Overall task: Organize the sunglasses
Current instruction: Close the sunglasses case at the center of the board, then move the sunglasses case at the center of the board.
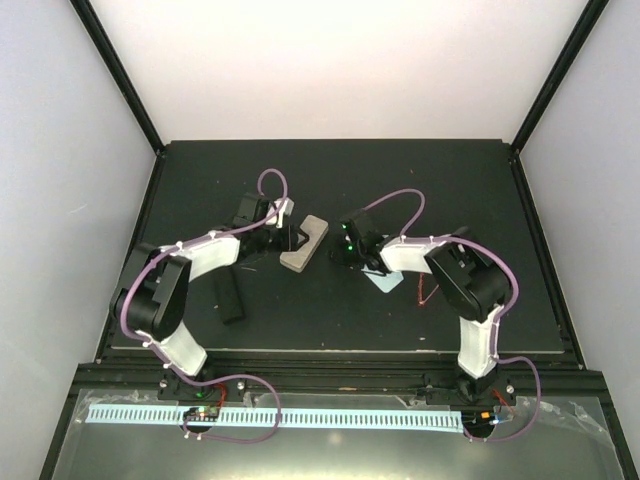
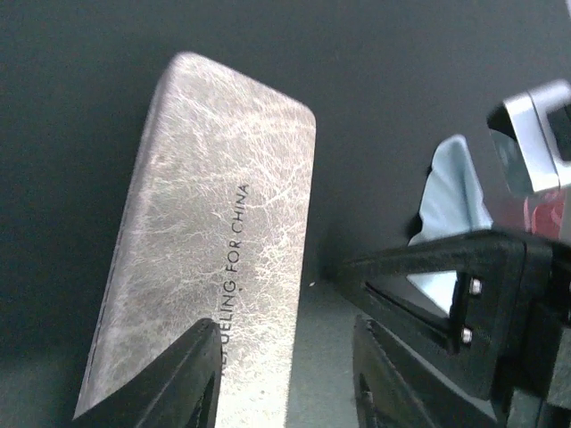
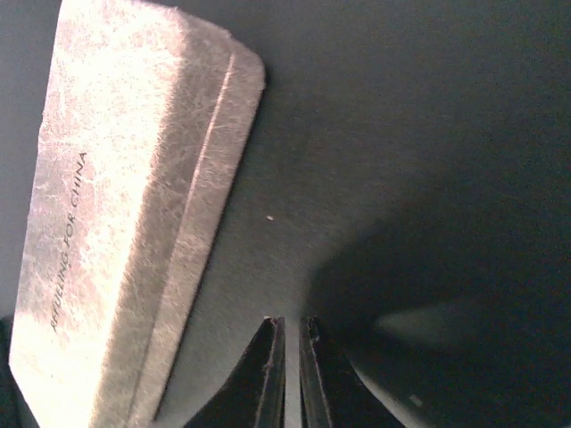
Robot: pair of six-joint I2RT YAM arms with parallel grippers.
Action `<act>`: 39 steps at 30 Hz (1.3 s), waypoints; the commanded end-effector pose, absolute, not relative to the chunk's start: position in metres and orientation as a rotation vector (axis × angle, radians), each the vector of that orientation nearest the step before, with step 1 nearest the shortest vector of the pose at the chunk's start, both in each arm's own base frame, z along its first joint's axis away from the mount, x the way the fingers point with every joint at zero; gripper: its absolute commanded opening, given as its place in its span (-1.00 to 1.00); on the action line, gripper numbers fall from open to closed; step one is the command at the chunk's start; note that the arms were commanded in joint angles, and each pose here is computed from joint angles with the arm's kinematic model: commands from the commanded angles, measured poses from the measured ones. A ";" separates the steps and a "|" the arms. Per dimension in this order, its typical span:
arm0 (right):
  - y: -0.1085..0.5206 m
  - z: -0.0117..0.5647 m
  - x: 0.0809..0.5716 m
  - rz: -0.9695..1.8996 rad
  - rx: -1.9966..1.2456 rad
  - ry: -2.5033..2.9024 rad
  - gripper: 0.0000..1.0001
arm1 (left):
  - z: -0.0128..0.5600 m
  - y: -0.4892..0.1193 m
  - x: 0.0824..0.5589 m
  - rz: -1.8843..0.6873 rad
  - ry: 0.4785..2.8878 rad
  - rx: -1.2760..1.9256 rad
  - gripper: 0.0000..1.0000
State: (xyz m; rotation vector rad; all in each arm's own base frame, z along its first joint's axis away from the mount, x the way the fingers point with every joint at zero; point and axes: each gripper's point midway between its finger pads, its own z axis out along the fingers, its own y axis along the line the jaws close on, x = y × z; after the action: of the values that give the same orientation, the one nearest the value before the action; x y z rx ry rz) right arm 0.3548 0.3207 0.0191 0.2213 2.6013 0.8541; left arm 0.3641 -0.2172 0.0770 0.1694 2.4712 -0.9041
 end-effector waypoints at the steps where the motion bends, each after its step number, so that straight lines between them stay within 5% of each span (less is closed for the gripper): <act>1: 0.294 0.045 0.355 0.707 0.194 2.533 -0.78 | 0.106 -0.205 0.368 -0.803 2.398 0.160 -0.06; 8: 0.260 0.081 0.337 0.605 0.097 2.450 -0.25 | 0.104 -0.186 0.362 -0.535 2.404 0.222 0.97; 17: 0.227 0.093 0.298 0.591 0.049 2.439 -0.04 | 0.065 -0.186 0.351 -0.174 2.554 0.450 0.98; 25: 0.218 0.089 0.278 0.625 0.045 2.449 0.01 | 0.037 -0.196 0.341 -0.163 2.648 0.547 0.97; 39: 0.218 0.089 0.276 0.642 0.047 2.444 0.01 | 0.023 -0.185 0.339 -0.063 2.727 0.502 0.48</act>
State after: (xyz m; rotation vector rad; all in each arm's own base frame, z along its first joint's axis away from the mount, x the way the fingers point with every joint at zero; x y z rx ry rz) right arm 0.2754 0.2181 0.0836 0.0505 2.4671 0.6264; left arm 0.3295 -0.1896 0.0221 0.5374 2.7127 -0.1480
